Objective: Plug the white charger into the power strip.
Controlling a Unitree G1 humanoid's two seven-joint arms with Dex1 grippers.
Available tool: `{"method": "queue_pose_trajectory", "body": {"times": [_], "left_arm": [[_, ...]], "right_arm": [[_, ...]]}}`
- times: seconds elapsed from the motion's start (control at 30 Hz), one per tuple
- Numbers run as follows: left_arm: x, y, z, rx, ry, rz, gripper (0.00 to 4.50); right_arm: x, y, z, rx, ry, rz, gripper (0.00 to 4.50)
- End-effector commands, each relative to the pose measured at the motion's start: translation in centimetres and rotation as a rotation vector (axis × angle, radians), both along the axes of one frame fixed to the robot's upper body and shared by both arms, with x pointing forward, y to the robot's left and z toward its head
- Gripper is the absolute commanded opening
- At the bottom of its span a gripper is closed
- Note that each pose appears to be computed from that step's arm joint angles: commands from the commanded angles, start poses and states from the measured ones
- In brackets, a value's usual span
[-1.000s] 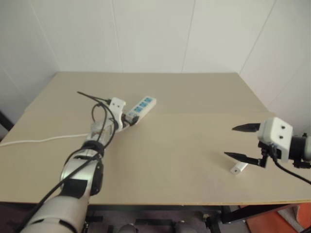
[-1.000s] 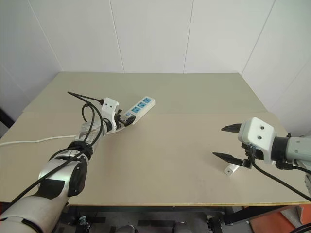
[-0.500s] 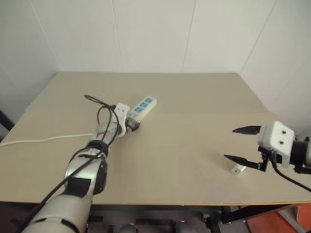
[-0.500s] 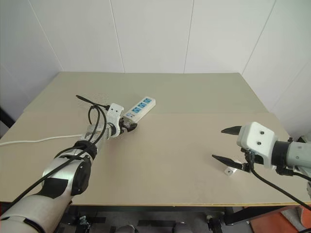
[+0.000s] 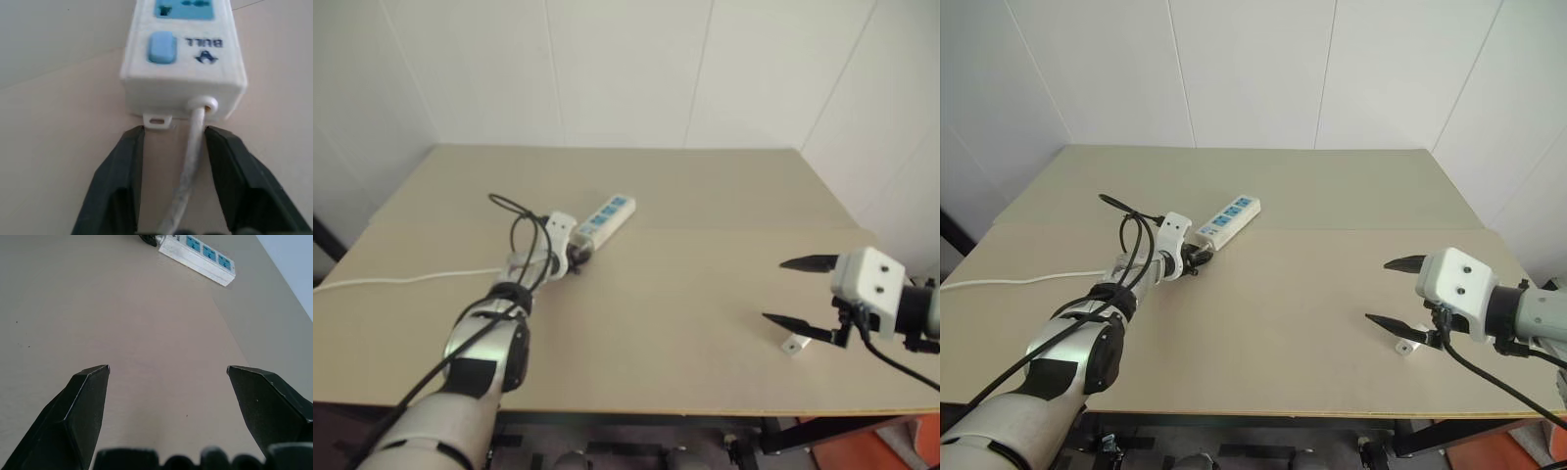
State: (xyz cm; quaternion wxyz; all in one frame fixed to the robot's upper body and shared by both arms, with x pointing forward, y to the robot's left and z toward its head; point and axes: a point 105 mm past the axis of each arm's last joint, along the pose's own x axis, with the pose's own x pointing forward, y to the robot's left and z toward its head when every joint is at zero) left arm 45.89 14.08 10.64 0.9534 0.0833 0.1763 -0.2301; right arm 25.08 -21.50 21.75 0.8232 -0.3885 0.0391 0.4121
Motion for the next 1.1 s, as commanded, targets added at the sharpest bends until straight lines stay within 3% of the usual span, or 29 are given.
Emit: {"method": "queue_pose_trajectory", "body": {"times": [0.03,0.13,0.17,0.47,0.63,1.0,1.1], "left_arm": [[-0.4,-1.0,-0.6,0.015,0.028,-0.06,1.06],[-0.6,-1.0,-0.7,0.03,0.031,-0.084,0.12],[-0.7,-0.9,-0.8,0.051,0.032,-0.108,0.02],[-3.1,-1.9,-0.2,0.127,-0.007,-0.468,0.02],[-5.8,-2.2,0.6,0.115,-0.048,-0.691,0.02],[-11.4,1.0,0.4,0.13,0.022,-0.771,0.02],[-12.4,2.0,0.1,0.131,0.042,-0.746,0.85]], "right_arm": [[-0.1,-0.2,1.4,0.003,-0.061,-0.007,4.5],[-0.1,-0.2,1.6,0.004,-0.064,-0.005,4.5],[0.0,-0.2,1.6,0.003,-0.063,-0.004,4.5],[0.1,0.1,1.4,0.007,-0.058,0.009,4.5],[-0.1,0.1,1.1,0.007,-0.05,0.007,4.5],[-0.9,0.5,0.4,0.02,-0.032,0.008,4.5],[-1.0,0.5,0.2,0.029,-0.027,0.006,4.5]]}}
